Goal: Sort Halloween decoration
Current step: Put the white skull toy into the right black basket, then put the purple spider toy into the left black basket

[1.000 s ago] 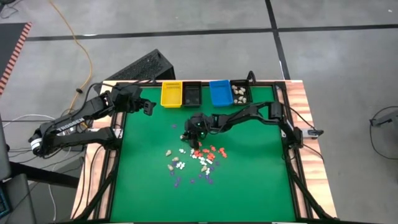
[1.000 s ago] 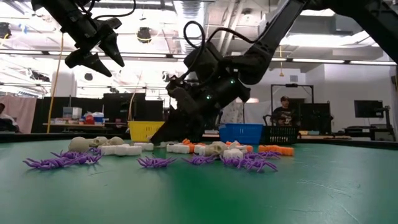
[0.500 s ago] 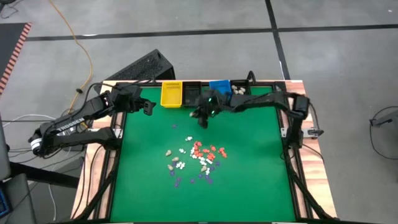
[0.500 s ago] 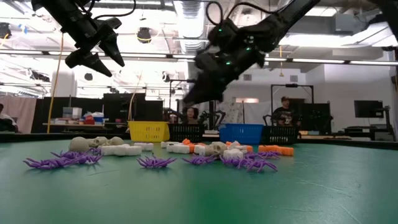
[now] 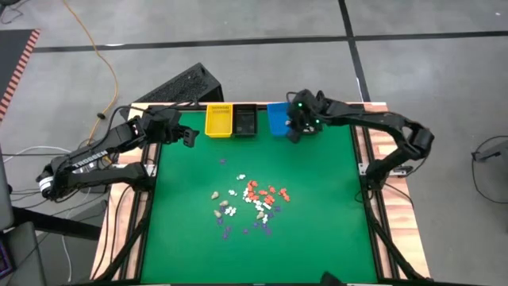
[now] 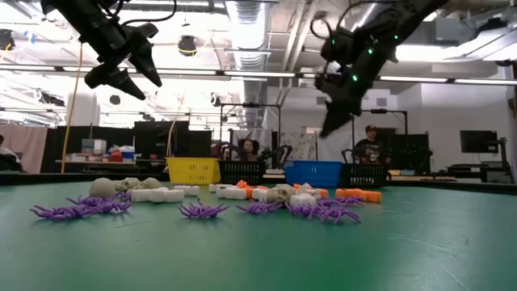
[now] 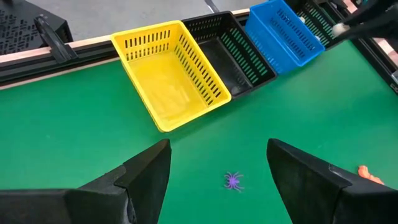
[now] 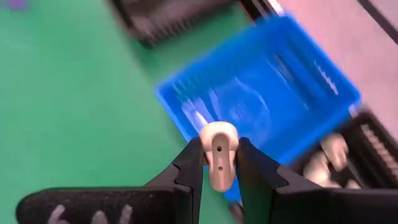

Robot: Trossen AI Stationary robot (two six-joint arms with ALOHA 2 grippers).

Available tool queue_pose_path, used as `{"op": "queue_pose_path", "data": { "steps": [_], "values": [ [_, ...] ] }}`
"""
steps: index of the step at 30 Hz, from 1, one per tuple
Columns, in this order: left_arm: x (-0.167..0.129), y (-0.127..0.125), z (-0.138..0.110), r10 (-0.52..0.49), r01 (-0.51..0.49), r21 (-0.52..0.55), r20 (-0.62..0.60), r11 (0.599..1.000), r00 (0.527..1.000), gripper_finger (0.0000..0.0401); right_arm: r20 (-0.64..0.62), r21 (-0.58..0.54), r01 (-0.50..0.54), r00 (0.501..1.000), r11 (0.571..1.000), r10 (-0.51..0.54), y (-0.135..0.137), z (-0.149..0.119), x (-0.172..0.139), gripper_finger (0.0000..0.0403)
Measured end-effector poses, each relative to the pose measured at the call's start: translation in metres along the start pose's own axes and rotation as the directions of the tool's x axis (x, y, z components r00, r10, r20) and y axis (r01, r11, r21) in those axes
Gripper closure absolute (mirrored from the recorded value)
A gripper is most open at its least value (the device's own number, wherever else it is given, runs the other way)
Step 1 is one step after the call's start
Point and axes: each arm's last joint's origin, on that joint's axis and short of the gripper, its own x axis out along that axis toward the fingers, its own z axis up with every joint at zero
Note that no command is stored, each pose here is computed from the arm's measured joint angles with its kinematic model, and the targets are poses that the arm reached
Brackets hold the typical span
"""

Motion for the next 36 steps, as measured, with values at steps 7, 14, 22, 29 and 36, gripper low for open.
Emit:
{"op": "queue_pose_path", "data": {
  "steps": [7,14,22,29,36],
  "values": [
    [0.0,0.0,0.0,0.003,-0.003,-0.005,0.001,1.0,1.0,0.0145,-0.11,0.06,0.203,0.974,0.977,-0.196,-0.022,-0.023,0.008,0.0286],
    [0.0,0.0,0.0,0.002,-0.002,-0.008,0.002,1.0,1.0,0.0145,-0.136,0.11,0.265,0.959,0.958,-0.249,-0.04,-0.027,0.006,0.0245],
    [0.0,0.0,0.0,0.002,-0.002,-0.008,0.002,1.0,1.0,0.0145,-0.101,0.161,0.044,0.994,0.986,-0.028,-0.034,-0.023,0.005,0.0193],
    [0.0,0.0,0.0,0.002,-0.002,-0.001,0.002,1.0,1.0,0.0145,0.154,0.027,-0.3,0.944,0.954,0.292,0.028,0.007,0.005,0.0195],
    [0.0,0.0,0.0,0.003,-0.003,0.002,0.002,1.0,1.0,0.0145,0.431,-0.218,-0.258,0.84,0.941,0.33,0.11,0.035,0.006,0.0206]
  ]
}}
